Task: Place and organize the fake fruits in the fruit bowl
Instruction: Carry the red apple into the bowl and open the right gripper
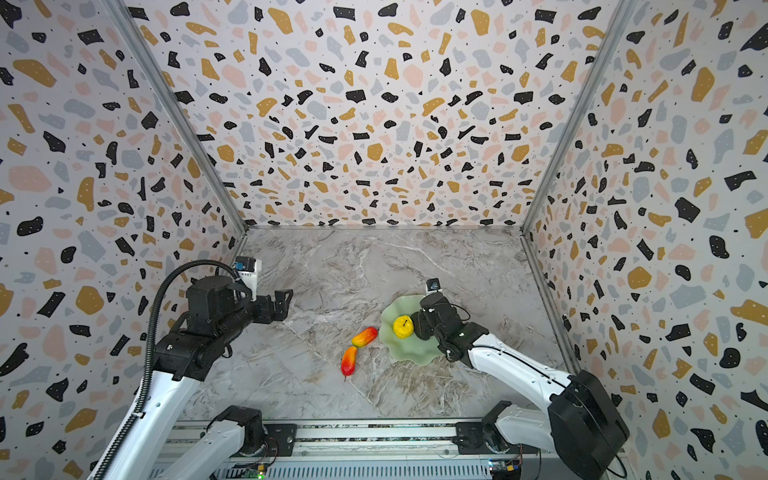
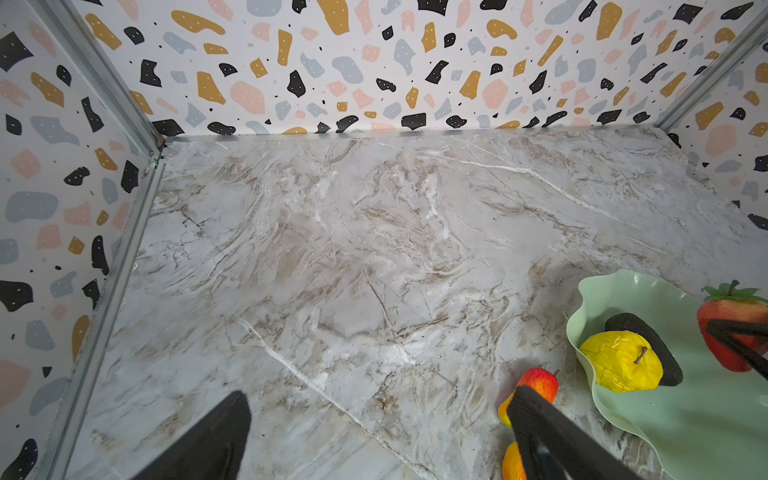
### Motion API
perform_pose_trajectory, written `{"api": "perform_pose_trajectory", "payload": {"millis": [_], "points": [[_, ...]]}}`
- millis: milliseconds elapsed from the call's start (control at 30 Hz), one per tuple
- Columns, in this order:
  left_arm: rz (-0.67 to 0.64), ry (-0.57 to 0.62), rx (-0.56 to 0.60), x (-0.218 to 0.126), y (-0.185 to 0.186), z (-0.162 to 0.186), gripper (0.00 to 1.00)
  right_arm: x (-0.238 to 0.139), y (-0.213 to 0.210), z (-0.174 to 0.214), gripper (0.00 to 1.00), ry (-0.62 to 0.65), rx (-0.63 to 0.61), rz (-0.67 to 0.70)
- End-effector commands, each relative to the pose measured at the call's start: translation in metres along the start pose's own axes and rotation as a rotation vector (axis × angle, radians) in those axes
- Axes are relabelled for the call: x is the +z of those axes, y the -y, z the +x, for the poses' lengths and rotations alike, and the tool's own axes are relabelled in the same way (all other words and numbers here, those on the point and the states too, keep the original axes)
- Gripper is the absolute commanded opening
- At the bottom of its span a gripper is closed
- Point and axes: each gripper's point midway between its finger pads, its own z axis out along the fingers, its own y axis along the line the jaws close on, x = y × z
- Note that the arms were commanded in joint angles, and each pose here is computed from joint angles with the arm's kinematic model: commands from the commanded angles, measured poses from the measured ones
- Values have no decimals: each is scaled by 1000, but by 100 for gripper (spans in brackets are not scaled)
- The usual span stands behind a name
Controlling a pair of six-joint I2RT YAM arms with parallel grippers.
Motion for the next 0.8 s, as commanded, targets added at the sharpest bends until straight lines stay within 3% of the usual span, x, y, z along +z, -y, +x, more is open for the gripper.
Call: {"api": "perform_pose_trajectory", "payload": {"millis": [0,533,667,767], "points": [[26,16,-2,5,5,-2,100,6,1,-3,33,15,11,1],[15,-5,6,13,3,1,100,28,10,-5,65,-18,-34,23],[16,-3,6,13,3,0,100,19,9,-18,80,-5,-58,18],[14,-4,6,12,3,0,100,1,-1,-41,97,50,-107,-15]]}}
